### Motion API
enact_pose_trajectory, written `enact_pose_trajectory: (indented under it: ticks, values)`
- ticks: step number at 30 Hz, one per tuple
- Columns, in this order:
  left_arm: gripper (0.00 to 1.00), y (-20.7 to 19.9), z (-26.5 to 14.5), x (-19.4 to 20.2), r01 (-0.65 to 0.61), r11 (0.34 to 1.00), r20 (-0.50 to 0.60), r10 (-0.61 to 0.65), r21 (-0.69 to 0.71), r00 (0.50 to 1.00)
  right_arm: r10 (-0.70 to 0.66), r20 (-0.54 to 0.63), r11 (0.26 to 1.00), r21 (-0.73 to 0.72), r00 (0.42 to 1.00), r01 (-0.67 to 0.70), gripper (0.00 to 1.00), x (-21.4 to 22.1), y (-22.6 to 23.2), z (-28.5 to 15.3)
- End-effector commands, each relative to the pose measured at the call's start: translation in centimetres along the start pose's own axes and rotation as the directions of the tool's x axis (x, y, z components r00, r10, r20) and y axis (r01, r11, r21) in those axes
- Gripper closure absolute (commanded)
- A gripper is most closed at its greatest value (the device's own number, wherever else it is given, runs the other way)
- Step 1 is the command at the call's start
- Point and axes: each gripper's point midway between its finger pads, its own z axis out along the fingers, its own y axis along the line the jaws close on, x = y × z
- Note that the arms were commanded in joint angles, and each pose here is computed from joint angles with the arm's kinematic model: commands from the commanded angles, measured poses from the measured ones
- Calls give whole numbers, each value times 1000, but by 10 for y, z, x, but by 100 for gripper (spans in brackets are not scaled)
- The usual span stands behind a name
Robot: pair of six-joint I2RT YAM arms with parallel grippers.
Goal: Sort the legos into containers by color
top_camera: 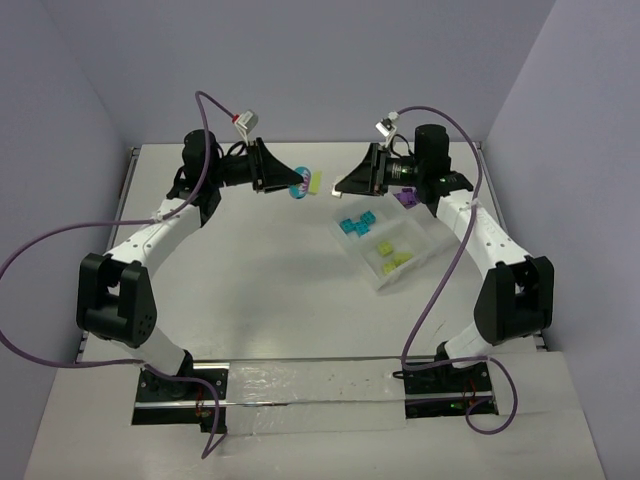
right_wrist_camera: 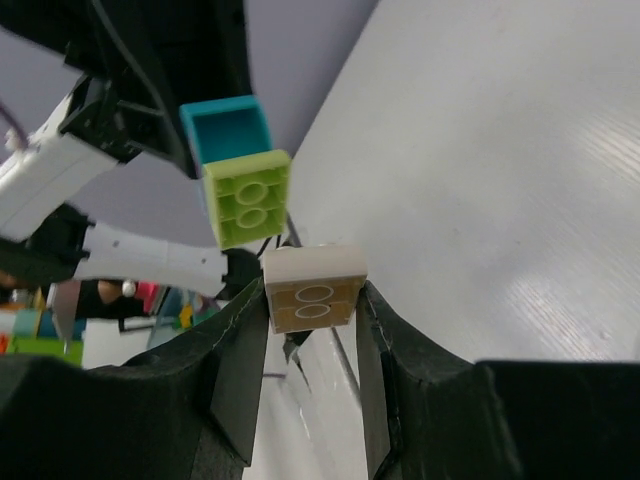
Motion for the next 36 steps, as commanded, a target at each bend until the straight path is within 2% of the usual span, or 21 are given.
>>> enact_pose_trajectory:
  ticks: [1,6,9,12,13,14,19,21,23,26,36]
  values:
    - [100,-6,-12,-3,-49,999,25,49,-13,998,-6,16,981,195,1000,3,100,-3,-29,-22]
    - [100,-4,-11,-5,-60,998,18,61,-26,998,16,69,937,346,997,-39,100,-12,-53,-49]
    - [100,-4,-10,-6,-58,998,10,58,-20,998,36,153,850,516,988,-111,100,-20,-82,-83]
    - [100,-2,-8,-9,-63,997,9,63,-34,998,20,272,690,693,962,-210,100,-25,-117,-129]
    - [100,-1,-7,-12,-79,996,9,79,-46,997,-1,322,598,759,947,-258,100,-24,-133,-151]
    - [100,0,-6,-13,-87,994,4,88,-60,996,-12,349,541,790,937,-287,100,-22,-141,-166]
    - [100,10,3,-7,-115,982,-47,110,-148,993,-98,440,304,867,892,-395,100,-9,-163,-231]
    - [100,11,8,-5,-127,979,-65,118,-158,991,-109,463,234,872,880,-430,100,-3,-173,-252]
    - [100,15,15,0,-132,976,-88,118,-172,989,-95,474,196,871,875,-451,100,5,-183,-261]
    - [100,26,24,7,-141,970,-123,118,-200,985,-73,498,175,859,864,-481,100,10,-192,-268]
    - [100,55,44,28,-181,943,-216,122,-278,969,-20,512,190,845,859,-499,100,17,-208,-259]
